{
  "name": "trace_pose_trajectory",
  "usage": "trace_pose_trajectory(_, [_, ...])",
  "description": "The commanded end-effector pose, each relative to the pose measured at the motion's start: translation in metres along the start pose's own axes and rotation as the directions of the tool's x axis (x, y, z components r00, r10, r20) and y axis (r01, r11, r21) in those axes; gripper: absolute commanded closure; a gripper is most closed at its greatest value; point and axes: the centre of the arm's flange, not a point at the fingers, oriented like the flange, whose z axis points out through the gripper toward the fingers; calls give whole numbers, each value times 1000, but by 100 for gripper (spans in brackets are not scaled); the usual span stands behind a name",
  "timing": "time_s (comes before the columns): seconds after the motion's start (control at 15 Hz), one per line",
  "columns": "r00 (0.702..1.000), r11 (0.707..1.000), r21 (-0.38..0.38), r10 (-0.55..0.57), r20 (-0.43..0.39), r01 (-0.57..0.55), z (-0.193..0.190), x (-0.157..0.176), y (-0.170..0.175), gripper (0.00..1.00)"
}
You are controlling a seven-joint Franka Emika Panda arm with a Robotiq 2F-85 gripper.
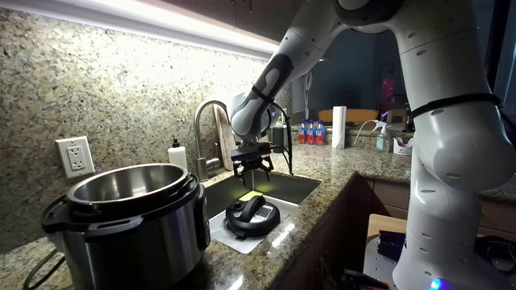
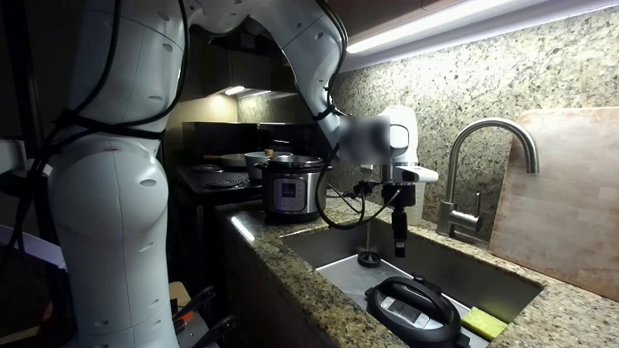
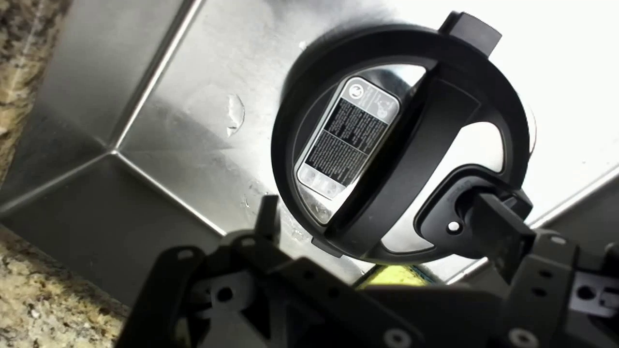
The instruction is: Remove the black lid from the rice cooker and put it in the sink
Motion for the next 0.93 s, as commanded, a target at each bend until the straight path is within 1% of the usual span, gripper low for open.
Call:
trace_pose_trajectory(0.0, [985,987,-15,-158,67,159,-12,1,24,0])
trace_pose_trajectory(0.2, [955,957,-37,-283,90,287,-15,7,37,0])
trace_pose_trajectory(0.4, [913,916,-43,-391,118,398,-16,13,48,0])
trace_pose_trajectory(0.73, [844,850,-37,-514,156,525,-21,19,65,0])
trace_pose_trajectory(0.87, [824,831,-36,-544,161,555,-23,20,70,0])
